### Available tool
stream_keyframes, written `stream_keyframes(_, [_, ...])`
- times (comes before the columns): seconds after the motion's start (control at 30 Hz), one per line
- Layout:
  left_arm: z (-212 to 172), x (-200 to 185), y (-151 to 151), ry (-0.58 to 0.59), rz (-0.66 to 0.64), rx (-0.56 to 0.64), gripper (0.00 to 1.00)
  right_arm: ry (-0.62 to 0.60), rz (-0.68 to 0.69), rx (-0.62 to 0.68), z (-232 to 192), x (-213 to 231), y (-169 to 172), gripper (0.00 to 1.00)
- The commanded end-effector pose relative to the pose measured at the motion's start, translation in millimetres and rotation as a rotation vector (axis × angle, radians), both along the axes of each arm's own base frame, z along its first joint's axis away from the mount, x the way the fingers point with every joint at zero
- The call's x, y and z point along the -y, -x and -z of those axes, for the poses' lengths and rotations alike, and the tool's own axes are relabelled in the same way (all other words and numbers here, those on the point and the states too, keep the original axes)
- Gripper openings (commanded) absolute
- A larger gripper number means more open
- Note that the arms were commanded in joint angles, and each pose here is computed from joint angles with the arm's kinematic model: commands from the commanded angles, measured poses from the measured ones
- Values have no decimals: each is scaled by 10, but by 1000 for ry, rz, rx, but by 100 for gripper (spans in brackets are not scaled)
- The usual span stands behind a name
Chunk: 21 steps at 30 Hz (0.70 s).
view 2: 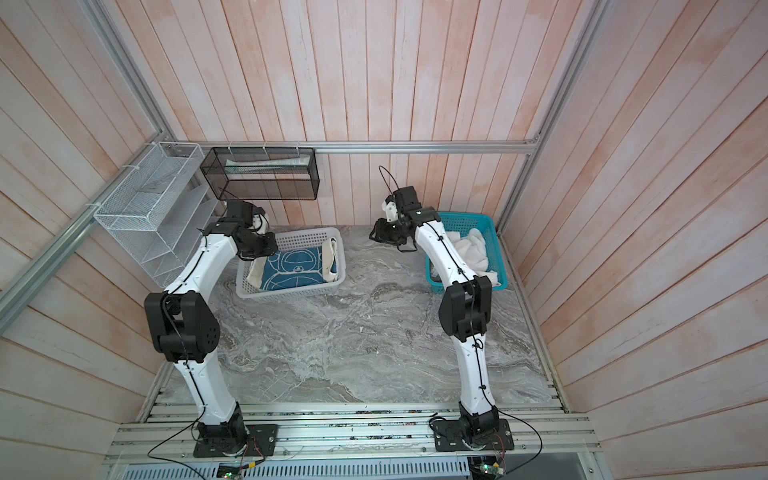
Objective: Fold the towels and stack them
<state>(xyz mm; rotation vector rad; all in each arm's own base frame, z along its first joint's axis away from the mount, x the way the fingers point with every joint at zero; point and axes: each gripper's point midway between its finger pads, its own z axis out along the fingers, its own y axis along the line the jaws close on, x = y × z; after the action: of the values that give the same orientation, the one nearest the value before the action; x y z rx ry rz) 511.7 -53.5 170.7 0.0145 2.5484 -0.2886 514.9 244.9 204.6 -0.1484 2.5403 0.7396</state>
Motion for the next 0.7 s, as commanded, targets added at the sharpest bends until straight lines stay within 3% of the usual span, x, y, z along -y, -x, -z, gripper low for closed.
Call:
stream_keyframes(0.0, [392,520,-88,140,62,-48,26,217,153,-44,77,1044,145,47])
stream_keyframes(0.17, [775,1021,-188,186,142,-97,24,307,323,-93,143,2007,436,50])
stream_keyframes(0.3, [1018,1247,-296,227,191,-87,25,317,386,-117,186,2356,718,51])
stream_keyframes(0.43, [1309,1118,-440,176,195,-106,28,328,391,-97,131,2408,899,54])
stream_keyframes(0.67, [1440,666,-651,100,199,-90,33,430,470,-94,126,2655,1030,57])
